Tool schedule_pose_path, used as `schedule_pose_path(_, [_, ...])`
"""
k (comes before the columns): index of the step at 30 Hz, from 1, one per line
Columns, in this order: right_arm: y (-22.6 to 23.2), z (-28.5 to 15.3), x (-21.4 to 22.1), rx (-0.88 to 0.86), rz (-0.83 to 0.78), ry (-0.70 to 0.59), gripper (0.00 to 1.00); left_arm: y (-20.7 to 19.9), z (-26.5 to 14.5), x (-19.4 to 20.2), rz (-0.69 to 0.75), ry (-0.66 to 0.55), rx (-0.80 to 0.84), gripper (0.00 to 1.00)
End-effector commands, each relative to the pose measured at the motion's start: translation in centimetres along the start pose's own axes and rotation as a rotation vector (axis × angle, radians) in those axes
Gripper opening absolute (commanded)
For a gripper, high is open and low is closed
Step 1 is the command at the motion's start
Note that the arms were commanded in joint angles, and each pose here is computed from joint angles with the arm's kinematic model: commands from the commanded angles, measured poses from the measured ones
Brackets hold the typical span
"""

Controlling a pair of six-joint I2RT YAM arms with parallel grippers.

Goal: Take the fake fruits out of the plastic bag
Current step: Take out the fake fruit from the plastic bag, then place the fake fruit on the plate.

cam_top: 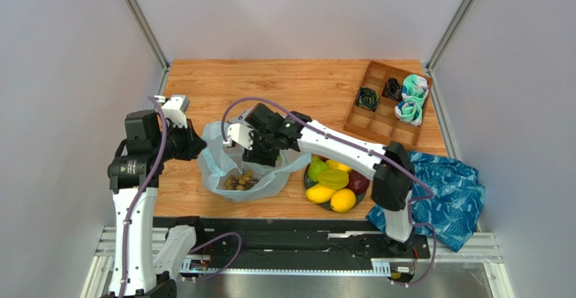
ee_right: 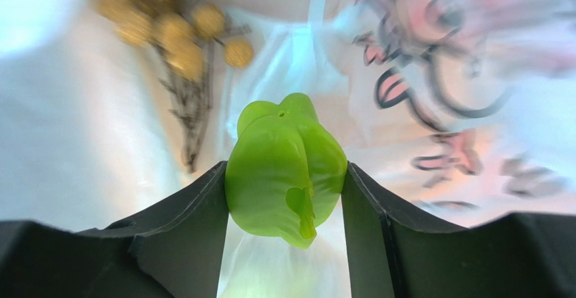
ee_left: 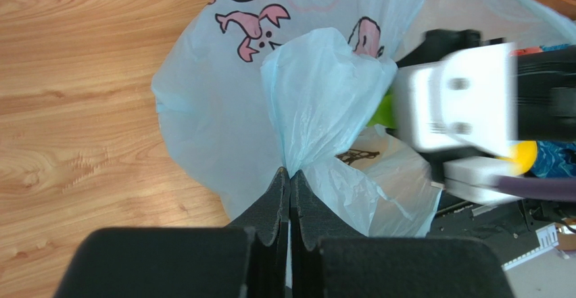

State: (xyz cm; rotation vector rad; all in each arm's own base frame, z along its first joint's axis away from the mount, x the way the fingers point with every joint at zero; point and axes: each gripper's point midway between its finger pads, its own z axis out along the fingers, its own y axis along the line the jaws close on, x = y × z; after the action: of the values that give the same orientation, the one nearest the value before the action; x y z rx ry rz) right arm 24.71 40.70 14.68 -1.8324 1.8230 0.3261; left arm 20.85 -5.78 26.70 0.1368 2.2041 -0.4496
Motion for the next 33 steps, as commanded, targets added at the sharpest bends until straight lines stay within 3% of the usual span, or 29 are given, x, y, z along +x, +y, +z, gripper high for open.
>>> schedule_pose_path(1, [1.4, -4.9, -3.8, -0.065, 0.029, -0.204, 0.43, 0.1, 0.0, -0.5, 0.009, -0.03, -0.004, 0.0])
schedule_pose_path(7, [2.2, -9.8, -7.0, -0.128, 0.109, -0.394, 0.42, 0.1, 0.0, -0.7, 0.006, -0.037, -0.002, 0.0])
schedule_pose_path(11, [0.0, -13.8, -5.9, -0.027, 0.111, -0.388, 0.42, 0.3, -0.4, -1.0, 0.018, -0.044, -0.025, 0.0])
schedule_pose_path(14, [-2.0, -16.5, -1.7, 0.039, 0.181, -0.308, 0.41, 0.3, -0.4, -1.1, 0.021, -0.05, -0.025, 0.0])
schedule_pose_path(19, [-1.5, -19.2, 8.6, 0.09, 0.229, -0.086, 0.4, 0.3, -0.3, -1.5, 0.025, -0.067, -0.023, 0.0])
schedule_pose_path(21, [-0.7, -18.3, 13.5, 0.095, 0.257, 0.043, 0.41, 0.3, -0.2, -1.8, 0.027, -0.078, -0.02, 0.0])
schedule_pose_path(24, [-0.3, -17.7, 17.4, 0.119, 0.249, 0.139, 0.41, 0.3, 0.0, -2.0, 0.005, -0.087, -0.007, 0.0])
schedule_pose_path(29, [-1.5, -15.3, 20.7, 0.147, 0.257, 0.273, 0.42, 0.3, -0.1, -2.5, -0.006, -0.095, -0.007, 0.0])
schedule_pose_path(33, [-2.4, -14.1, 21.0, 0.139, 0.274, 0.301, 0.42, 0.4, 0.0, -2.6, -0.016, -0.098, -0.003, 0.0])
